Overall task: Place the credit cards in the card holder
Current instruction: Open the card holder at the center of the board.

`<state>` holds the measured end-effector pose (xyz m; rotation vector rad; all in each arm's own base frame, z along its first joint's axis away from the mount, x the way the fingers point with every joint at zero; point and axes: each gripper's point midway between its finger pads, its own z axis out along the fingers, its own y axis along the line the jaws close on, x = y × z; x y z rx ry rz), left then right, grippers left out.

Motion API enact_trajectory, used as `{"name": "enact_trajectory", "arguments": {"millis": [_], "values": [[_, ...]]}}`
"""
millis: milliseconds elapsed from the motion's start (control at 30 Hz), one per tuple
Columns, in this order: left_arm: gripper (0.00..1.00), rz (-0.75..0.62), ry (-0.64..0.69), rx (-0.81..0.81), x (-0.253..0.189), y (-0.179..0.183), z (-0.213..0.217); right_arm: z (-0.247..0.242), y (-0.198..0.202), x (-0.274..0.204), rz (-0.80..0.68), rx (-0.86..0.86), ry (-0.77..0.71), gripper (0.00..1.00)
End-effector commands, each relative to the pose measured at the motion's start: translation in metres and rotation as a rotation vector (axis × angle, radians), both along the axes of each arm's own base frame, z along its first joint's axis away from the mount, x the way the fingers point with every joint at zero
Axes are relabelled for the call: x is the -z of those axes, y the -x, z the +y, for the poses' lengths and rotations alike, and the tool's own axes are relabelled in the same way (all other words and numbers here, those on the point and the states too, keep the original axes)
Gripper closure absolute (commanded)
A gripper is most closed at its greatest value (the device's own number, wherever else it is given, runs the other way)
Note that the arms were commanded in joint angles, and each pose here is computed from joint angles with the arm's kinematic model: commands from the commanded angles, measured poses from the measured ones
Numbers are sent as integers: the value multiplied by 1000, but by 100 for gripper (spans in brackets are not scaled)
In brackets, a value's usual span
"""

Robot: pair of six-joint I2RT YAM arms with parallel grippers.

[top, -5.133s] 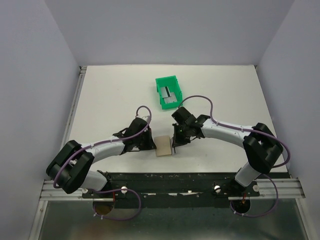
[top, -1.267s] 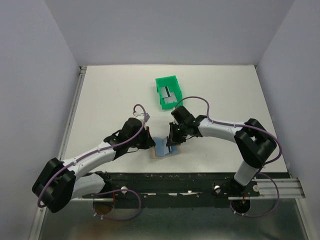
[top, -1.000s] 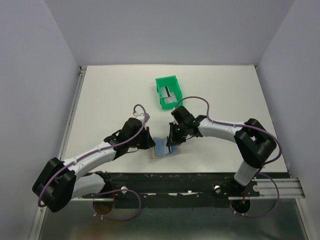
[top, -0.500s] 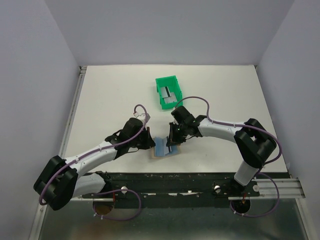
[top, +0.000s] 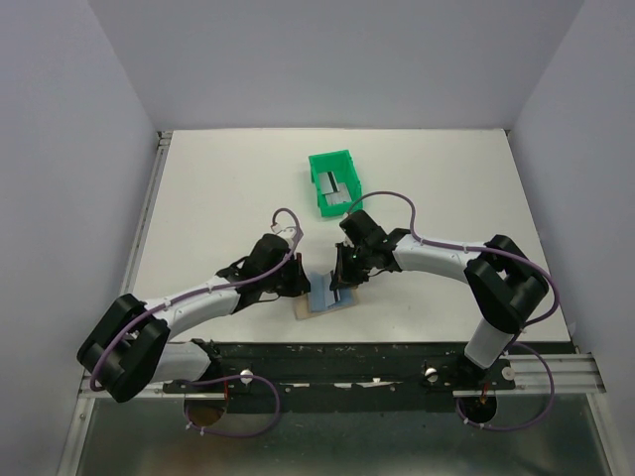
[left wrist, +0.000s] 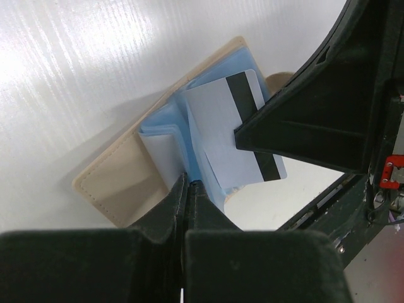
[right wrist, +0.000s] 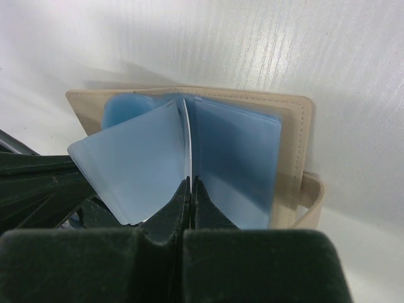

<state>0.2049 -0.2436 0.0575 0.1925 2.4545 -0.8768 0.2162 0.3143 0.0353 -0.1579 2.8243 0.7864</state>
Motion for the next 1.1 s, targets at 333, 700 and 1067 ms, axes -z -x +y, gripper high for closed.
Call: {"name": "enact_trajectory", "arguments": {"millis": [333,700,1067], "values": [[100,17,25,60,4,-3,-21,-14,13,28,54,11,73,100],[100,32,27,111,5,-5,-46,-10,16,29,67,7,48,100],[100,77,-5,117,26,-2,-49,-19,13,17,24,41,54,100]]}}
